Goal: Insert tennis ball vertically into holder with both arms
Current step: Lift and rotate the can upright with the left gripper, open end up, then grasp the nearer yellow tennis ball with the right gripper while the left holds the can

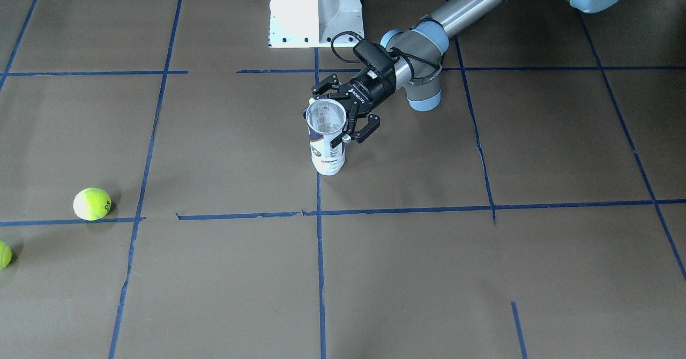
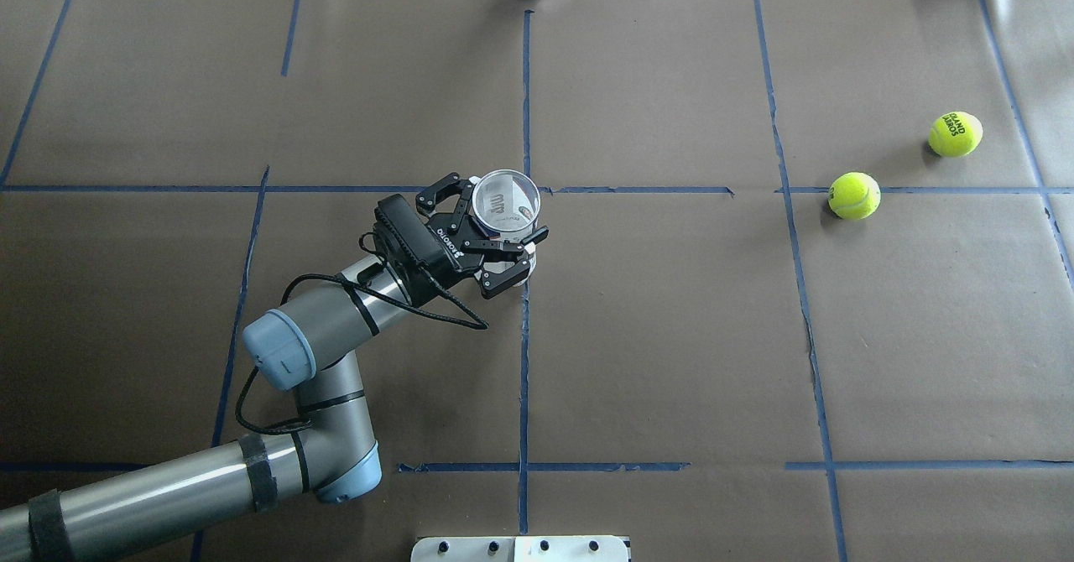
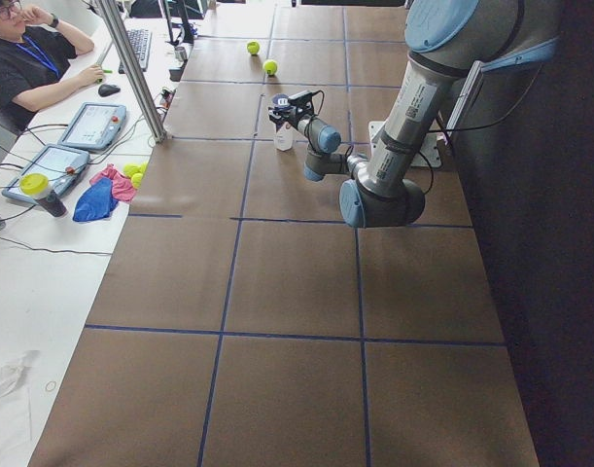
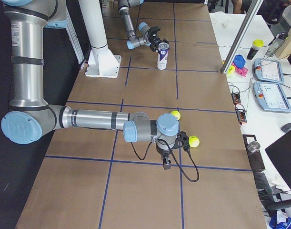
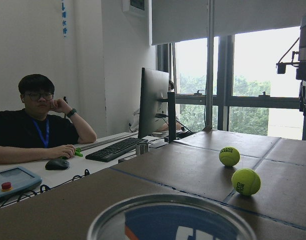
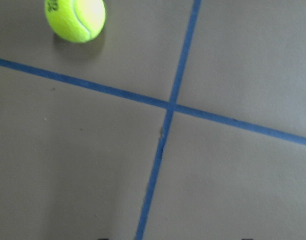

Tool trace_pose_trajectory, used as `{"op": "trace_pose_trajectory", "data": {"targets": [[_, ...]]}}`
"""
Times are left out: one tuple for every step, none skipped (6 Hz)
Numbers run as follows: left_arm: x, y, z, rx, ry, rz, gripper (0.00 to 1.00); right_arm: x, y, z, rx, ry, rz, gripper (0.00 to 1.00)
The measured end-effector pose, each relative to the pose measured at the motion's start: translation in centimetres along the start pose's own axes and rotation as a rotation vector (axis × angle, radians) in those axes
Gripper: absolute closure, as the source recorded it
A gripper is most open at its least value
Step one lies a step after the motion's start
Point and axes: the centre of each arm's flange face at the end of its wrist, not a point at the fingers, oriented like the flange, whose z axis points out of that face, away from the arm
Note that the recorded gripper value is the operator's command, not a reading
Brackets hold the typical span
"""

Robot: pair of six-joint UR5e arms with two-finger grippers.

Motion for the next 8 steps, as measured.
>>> {"op": "trace_pose_trajectory", "data": {"targets": [[0.0,0.0,0.0,0.0,0.0,0.0,0.07,-3.8,-3.6,-0.2,0.032,-0.026,-0.012,0.01],[0.0,-0.1,0.0,0.0,0.0,0.0,0.07,-9.0,-8.0,-0.1,0.047,-0.053,-0.009,0.01],[0.0,-0.1,0.1,0.001,0.0,0.001,0.07,-14.9,-11.9,1.1,0.046,-0.045,-0.018,0.01],[0.0,-0.1,0.1,0.002,-0.001,0.001,0.07,-20.9,-14.7,3.2,0.043,-0.015,-0.031,0.01],[-0.1,-0.2,0.1,0.002,-0.001,0.002,0.07,-26.3,-16.9,5.1,0.043,0.001,-0.038,0.01],[-0.1,-0.2,0.1,0.003,-0.001,0.002,0.07,-29.7,-18.2,6.6,0.041,0.017,-0.048,0.01],[-0.1,-0.2,0.1,0.002,-0.001,0.002,0.07,-30.9,-18.5,7.9,0.032,0.031,-0.055,0.01],[-0.2,-0.2,0.0,0.002,-0.002,0.002,0.07,-31.0,-18.3,9.0,0.02,0.046,-0.058,0.01]]}}
